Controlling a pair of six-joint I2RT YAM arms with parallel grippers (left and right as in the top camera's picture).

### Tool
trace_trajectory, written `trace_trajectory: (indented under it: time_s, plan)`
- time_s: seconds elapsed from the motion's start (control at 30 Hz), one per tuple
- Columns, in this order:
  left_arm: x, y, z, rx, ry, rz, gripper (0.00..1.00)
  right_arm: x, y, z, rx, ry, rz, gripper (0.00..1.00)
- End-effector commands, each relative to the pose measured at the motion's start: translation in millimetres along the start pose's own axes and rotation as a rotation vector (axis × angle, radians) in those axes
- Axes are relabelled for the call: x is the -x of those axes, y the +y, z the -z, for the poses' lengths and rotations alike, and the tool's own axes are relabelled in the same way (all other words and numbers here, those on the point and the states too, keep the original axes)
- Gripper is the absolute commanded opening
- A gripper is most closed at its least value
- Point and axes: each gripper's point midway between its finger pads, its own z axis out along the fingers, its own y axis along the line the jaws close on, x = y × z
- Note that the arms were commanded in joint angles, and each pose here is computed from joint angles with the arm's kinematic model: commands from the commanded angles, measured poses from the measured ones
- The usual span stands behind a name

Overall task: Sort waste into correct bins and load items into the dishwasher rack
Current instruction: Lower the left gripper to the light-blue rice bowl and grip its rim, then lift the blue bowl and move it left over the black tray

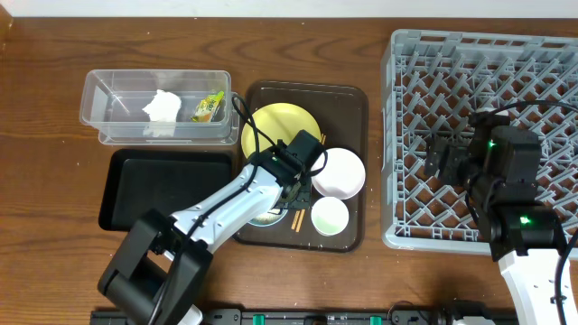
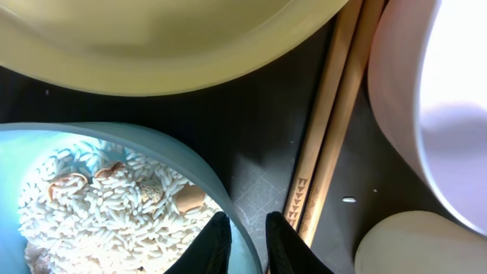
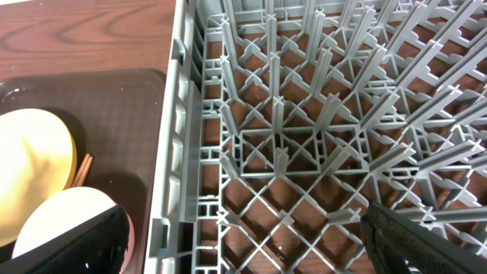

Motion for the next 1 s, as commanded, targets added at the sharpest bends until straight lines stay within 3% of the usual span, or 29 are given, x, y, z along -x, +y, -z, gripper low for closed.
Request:
trace_trajectory:
  time_s: [0.0, 0.17, 0.27, 0.53, 0.73, 0.97]
  plan:
    - [-7.6, 5.5, -6.7, 0.029, 0.023, 0.011, 0.20, 6.2, 4.1, 3.5, 0.013, -0.015, 0.016, 0.96]
    - [-7.9, 5.7, -7.0, 0.030, 0.024, 0.011, 0.19, 6.1, 4.0, 3.5, 0.012, -0.014, 0.016, 0.96]
    - [-7.9, 5.7, -7.0, 0.030, 0.024, 0.011, 0.06, 6.1, 4.1, 3.5, 0.013, -0.014, 0.016, 0.96]
    - [-6.5, 5.0, -1.4, 0.027, 0.019, 0.011, 0.06, 6.1, 4.0, 3.5, 0.012, -0.014, 0.016, 0.96]
    - [2.1, -0.2, 36.0, 0.006, -0.005, -0.049, 0.06, 6.2, 4.1, 3.5, 0.012, -0.015, 0.016, 0.96]
    - [14.2, -3.4, 78.6, -0.149, -0.042, -0.111, 0.06, 6.1, 4.0, 3.5, 0.012, -0.014, 0.016, 0.96]
